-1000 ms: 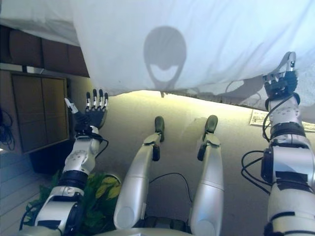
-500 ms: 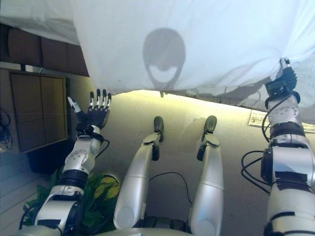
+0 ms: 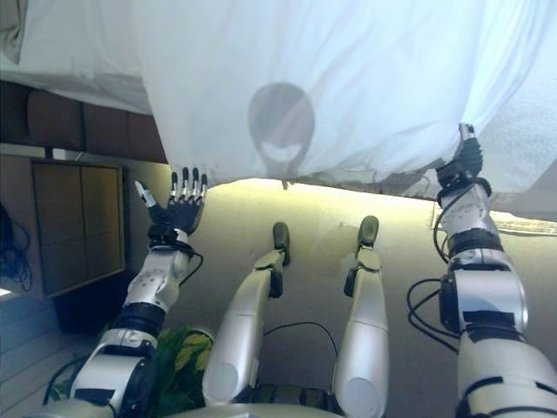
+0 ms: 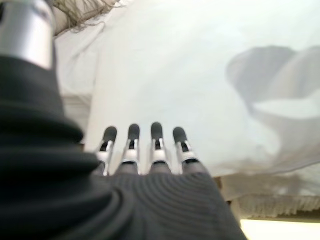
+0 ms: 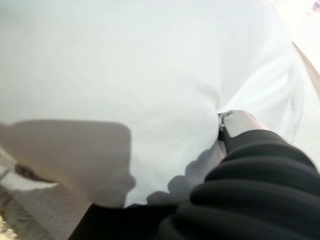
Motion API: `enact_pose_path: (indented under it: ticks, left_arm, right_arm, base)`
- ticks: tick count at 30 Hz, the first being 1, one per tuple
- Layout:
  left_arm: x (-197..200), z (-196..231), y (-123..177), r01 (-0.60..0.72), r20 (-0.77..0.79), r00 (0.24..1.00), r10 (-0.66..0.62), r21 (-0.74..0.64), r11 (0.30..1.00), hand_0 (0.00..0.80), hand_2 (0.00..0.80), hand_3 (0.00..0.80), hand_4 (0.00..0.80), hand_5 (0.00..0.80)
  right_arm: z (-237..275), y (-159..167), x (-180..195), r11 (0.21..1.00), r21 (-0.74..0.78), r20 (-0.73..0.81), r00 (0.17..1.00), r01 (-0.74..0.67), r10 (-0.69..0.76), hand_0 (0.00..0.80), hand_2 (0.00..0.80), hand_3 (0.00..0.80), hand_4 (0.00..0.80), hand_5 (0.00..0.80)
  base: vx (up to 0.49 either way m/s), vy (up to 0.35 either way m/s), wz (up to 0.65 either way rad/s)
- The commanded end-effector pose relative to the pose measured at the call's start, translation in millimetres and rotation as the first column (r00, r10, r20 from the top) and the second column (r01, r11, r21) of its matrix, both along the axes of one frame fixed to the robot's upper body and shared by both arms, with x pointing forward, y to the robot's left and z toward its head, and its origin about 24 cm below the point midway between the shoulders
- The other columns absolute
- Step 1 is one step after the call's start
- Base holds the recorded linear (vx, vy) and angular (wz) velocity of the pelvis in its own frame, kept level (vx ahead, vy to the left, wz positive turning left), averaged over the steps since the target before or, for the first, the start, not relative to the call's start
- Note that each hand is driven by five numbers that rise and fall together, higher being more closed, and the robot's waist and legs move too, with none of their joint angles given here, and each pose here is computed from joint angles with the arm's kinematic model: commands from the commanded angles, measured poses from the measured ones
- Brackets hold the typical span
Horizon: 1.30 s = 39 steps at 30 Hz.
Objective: Make the bed neatly
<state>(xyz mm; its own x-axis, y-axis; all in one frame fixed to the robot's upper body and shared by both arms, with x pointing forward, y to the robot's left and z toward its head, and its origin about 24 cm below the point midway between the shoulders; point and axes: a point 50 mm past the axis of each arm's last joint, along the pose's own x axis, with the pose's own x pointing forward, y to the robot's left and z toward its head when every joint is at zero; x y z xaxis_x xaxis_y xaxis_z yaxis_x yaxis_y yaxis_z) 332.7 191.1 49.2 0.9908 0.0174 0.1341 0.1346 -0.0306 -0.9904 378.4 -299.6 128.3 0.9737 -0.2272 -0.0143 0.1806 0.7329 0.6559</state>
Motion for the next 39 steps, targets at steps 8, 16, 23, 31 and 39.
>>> enact_pose_path:
  ticks: [8,16,23,31,39]
  left_arm:
    - [4,-3,-11,-0.036,0.050,0.998,0.036,0.002,0.999,0.000,0.000,0.000,0.000,0.000]
    - [3,-9,-20,-0.034,0.035,0.999,0.034,-0.020,0.999,0.000,0.000,0.000,0.000,0.000]
    - [5,-1,-20,-0.024,0.071,0.997,0.025,-0.009,1.000,0.000,0.000,0.000,0.000,0.000]
    - [9,19,-8,-0.040,0.092,0.995,0.037,0.036,0.999,0.000,0.000,0.000,0.000,0.000]
    - [9,32,12,-0.080,0.095,0.993,0.073,0.078,0.994,0.000,0.000,0.000,0.000,0.000]
  right_arm:
    - [-92,46,-22,0.988,-0.041,-0.341,0.932,-0.147,0.124,0.800,0.800,0.800,0.800,0.800]
    - [-133,36,-50,0.977,-0.187,-0.599,0.800,-0.102,-0.031,0.800,0.800,0.800,0.800,0.800]
    - [-148,-8,-83,0.925,-0.379,-0.709,0.644,-0.006,-0.286,0.800,0.800,0.800,0.800,0.800]
    - [-134,-48,-100,0.861,-0.493,-0.693,0.542,0.126,-0.476,0.800,0.800,0.800,0.800,0.800]
    - [-117,-77,-108,0.840,-0.466,-0.646,0.543,0.277,-0.537,0.000,0.000,0.000,0.000,0.000]
  base:
    - [-0.013,0.149,-0.05]
    - [0.015,0.113,-0.04]
    - [-0.002,0.021,-0.02]
    - [-0.012,-0.081,0.00]
    - [0.001,-0.104,0.01]
